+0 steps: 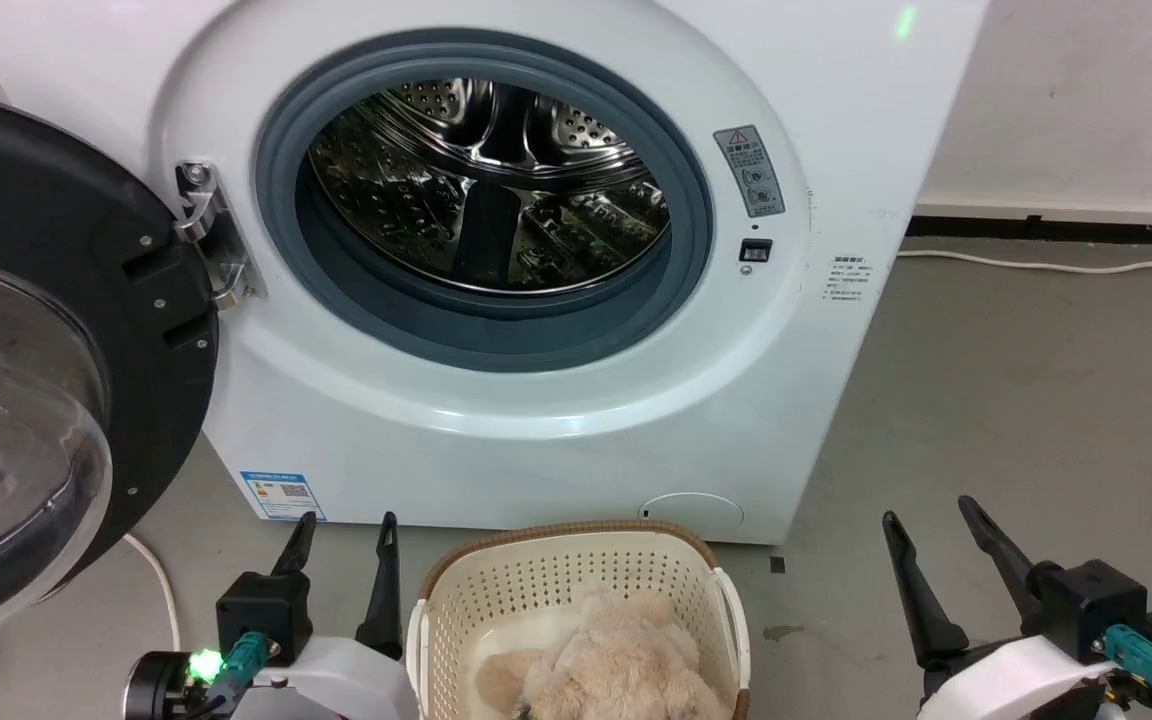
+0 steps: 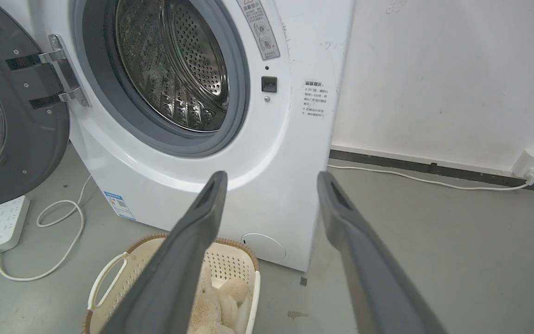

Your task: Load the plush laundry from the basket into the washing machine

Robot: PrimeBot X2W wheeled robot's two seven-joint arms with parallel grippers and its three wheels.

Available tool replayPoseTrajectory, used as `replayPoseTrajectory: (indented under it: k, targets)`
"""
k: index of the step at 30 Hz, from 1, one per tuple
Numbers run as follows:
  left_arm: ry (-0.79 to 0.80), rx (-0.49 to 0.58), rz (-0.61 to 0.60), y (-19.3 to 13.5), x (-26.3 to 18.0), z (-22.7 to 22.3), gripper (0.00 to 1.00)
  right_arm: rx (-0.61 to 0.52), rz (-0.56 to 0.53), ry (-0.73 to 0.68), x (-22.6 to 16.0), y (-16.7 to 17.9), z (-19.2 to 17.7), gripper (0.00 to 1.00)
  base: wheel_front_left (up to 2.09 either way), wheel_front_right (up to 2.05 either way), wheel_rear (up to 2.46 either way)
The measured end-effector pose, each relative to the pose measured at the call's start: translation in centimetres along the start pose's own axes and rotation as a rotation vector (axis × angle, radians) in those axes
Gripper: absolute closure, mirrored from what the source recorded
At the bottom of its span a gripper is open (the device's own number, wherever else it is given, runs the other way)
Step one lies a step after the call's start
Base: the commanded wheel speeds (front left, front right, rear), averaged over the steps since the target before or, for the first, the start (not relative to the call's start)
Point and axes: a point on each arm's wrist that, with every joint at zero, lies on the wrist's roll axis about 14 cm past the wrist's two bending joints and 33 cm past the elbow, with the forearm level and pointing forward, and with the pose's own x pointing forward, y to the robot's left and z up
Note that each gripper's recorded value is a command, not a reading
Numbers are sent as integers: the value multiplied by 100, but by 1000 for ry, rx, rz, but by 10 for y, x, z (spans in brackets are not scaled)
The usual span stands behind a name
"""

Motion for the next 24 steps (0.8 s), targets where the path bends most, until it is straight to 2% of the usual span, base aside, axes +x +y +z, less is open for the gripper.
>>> replayPoseTrajectory:
  k: [11, 24]
  targets:
    - [84, -32, -68, -23, 19, -22, 0, 29, -28, 12, 0, -9, -7, 0, 0, 0, 0]
    - [301, -42, -195, -64, 46, -75, 0, 77, -89, 37, 4, -28, -23, 0, 0, 0, 0]
